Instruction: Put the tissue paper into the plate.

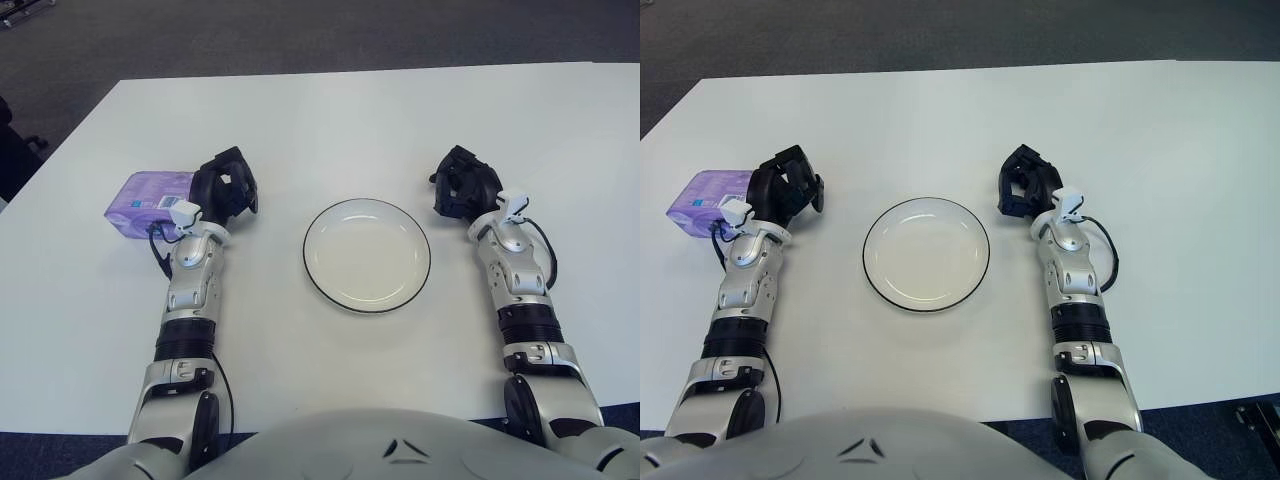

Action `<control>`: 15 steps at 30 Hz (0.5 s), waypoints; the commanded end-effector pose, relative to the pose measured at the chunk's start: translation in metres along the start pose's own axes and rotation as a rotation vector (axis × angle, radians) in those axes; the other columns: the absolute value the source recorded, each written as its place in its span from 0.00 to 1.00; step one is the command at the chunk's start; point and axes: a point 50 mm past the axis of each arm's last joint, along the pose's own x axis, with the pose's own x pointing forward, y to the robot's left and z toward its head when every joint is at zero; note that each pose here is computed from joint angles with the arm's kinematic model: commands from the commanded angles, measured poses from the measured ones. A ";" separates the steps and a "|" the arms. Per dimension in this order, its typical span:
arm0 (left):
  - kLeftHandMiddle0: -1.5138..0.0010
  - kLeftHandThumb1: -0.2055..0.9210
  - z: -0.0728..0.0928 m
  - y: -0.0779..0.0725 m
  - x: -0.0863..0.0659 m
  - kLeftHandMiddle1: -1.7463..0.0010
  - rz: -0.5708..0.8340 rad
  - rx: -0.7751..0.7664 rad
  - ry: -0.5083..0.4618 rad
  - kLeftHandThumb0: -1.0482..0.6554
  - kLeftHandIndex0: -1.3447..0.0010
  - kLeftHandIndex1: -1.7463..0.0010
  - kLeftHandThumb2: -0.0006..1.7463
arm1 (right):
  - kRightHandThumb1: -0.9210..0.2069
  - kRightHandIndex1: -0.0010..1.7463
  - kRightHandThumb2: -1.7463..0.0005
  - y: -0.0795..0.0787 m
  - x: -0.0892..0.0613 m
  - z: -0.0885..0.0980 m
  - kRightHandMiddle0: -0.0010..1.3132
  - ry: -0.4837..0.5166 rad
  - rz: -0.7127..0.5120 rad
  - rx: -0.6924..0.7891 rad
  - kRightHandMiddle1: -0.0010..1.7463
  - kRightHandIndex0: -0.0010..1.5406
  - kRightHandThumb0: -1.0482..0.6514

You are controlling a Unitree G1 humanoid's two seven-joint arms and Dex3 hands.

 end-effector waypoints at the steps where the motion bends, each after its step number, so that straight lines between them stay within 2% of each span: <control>1: 0.12 0.86 -0.069 -0.001 -0.064 0.00 0.081 -0.092 0.296 0.37 0.27 0.00 0.54 | 0.52 1.00 0.26 0.008 -0.035 -0.065 0.46 0.260 -0.038 0.102 1.00 0.82 0.34; 7: 0.12 0.86 -0.064 -0.002 -0.064 0.00 0.081 -0.088 0.271 0.37 0.28 0.00 0.54 | 0.52 1.00 0.26 0.008 -0.035 -0.065 0.46 0.258 -0.034 0.096 1.00 0.82 0.34; 15: 0.13 0.84 -0.044 -0.004 -0.062 0.00 0.072 -0.047 0.190 0.37 0.27 0.00 0.54 | 0.52 1.00 0.26 0.008 -0.035 -0.065 0.45 0.260 -0.032 0.089 1.00 0.82 0.34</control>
